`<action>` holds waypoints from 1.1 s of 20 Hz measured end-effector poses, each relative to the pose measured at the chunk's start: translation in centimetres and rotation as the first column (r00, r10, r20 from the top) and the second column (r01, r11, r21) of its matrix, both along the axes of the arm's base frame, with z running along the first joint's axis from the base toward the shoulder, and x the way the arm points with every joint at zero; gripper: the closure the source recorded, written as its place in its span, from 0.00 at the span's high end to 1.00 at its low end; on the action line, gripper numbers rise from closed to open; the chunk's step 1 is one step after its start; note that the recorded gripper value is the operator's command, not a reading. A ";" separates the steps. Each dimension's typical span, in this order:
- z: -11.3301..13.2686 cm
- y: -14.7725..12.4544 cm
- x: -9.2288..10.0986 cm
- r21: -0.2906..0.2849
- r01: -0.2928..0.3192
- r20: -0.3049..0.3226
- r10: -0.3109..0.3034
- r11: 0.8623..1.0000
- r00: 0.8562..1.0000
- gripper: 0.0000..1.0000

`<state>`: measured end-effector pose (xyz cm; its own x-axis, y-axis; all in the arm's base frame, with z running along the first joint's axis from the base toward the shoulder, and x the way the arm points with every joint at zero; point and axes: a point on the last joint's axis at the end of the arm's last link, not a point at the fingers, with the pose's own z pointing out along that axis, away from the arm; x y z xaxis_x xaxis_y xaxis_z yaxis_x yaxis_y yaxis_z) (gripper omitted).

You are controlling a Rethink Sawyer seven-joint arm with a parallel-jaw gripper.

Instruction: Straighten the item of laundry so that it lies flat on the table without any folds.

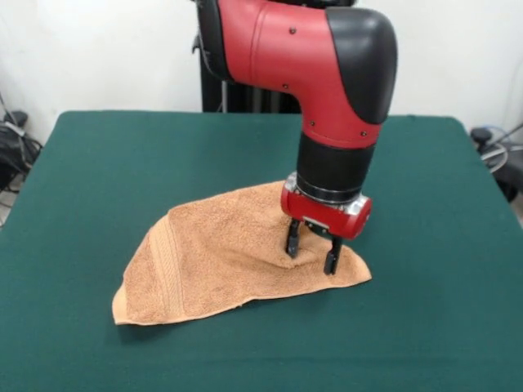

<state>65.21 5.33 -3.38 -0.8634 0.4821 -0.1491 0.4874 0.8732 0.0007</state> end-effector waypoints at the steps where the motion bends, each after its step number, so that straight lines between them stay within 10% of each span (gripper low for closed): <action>1: 0.0 0.2 -0.2 -0.008 -0.007 -0.002 0.007 1.000 1.000 1.00; 22: 1.1 1.7 -0.3 -0.037 -0.041 0.003 0.041 0.998 0.999 1.00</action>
